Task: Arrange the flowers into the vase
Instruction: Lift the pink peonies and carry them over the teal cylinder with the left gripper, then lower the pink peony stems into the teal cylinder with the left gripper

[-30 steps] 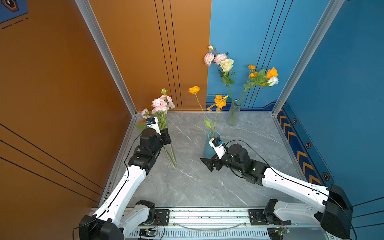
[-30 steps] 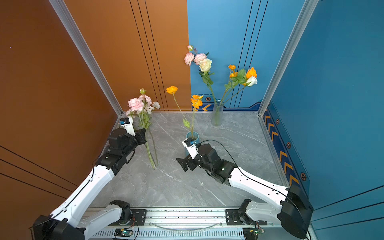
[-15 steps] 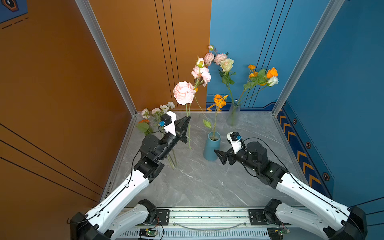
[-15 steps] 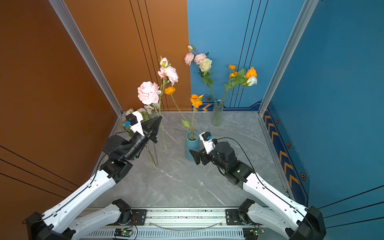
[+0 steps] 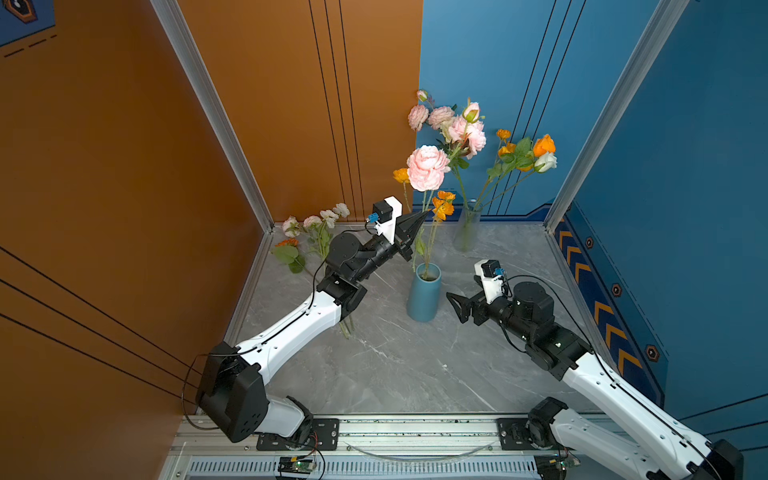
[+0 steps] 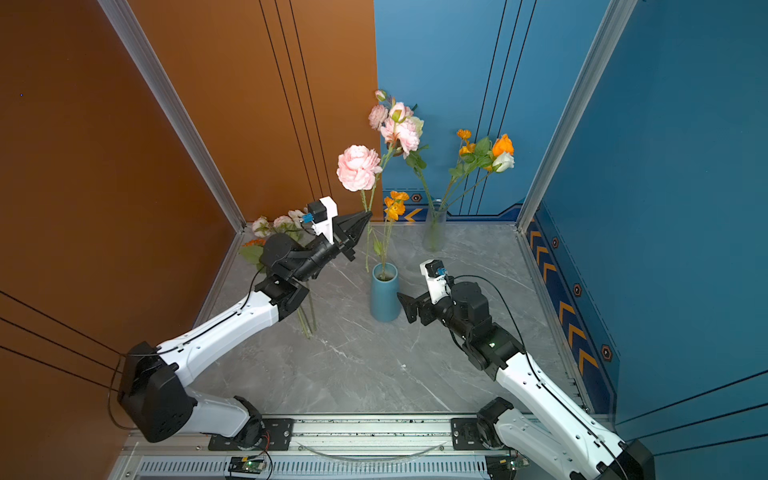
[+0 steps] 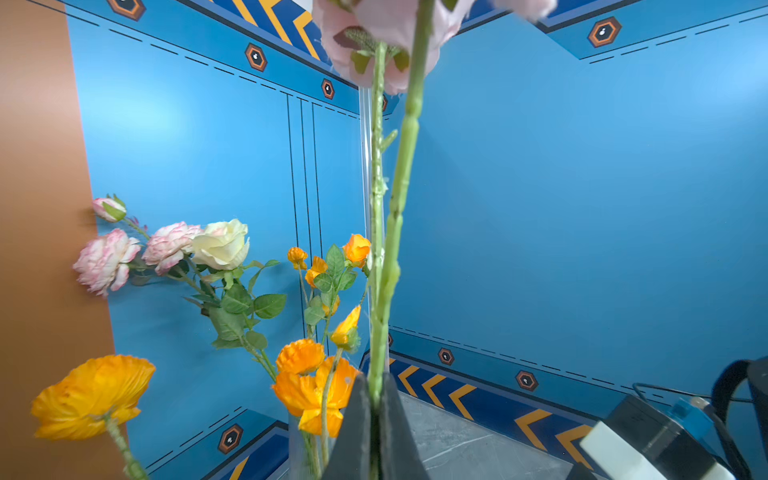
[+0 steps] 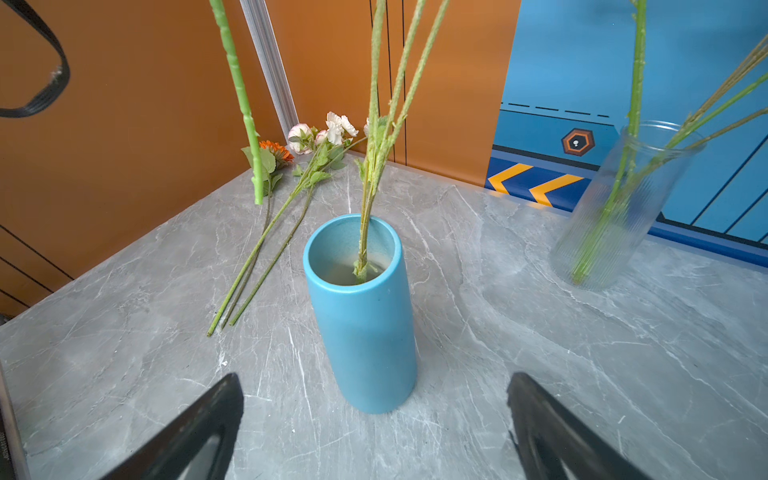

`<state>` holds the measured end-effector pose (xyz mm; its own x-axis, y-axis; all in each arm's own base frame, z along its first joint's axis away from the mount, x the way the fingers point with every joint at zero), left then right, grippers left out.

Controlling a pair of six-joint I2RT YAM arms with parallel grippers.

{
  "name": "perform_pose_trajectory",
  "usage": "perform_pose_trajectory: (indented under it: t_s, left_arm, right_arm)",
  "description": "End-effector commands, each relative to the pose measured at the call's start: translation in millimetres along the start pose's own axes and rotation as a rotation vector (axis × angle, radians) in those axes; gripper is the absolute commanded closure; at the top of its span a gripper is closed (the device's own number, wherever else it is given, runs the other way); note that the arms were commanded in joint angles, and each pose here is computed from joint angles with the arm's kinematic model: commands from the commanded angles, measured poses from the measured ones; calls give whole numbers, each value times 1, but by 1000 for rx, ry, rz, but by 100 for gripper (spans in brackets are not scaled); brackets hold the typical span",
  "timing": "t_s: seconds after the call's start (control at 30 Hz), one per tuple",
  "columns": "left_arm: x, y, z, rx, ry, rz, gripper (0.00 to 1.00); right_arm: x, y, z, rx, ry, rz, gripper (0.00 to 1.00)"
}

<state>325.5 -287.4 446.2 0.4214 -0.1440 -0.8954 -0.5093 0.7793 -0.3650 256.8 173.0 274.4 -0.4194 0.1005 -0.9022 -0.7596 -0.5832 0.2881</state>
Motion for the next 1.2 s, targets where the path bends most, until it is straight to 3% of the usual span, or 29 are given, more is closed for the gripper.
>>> perform_pose_trajectory:
  t_s: [0.0, 0.53, 1.17]
  left_arm:
    - [-14, -11, -16, 113, -7, -80, 100]
    - [65, -31, -43, 378, 130, 32, 100]
    - [123, 4, -48, 398, 243, 178, 100]
  right_arm:
    - [10, 0, -1, -16, -23, 34, 0]
    - [12, -6, -3, -23, -36, 41, 0]
    - [12, -9, -1, -33, -56, 39, 0]
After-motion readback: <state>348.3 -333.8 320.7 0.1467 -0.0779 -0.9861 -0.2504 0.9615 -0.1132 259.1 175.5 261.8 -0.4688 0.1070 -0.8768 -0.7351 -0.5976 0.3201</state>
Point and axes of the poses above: each gripper's point midway between its finger pads, its own y axis back along the fingers, its own z axis along the line the jaws close on, x = y × z, the point moved 3 cm from there along y, back along the fingers, and after that the axes turned 13 degrees about -y, right-handed, at the moved point
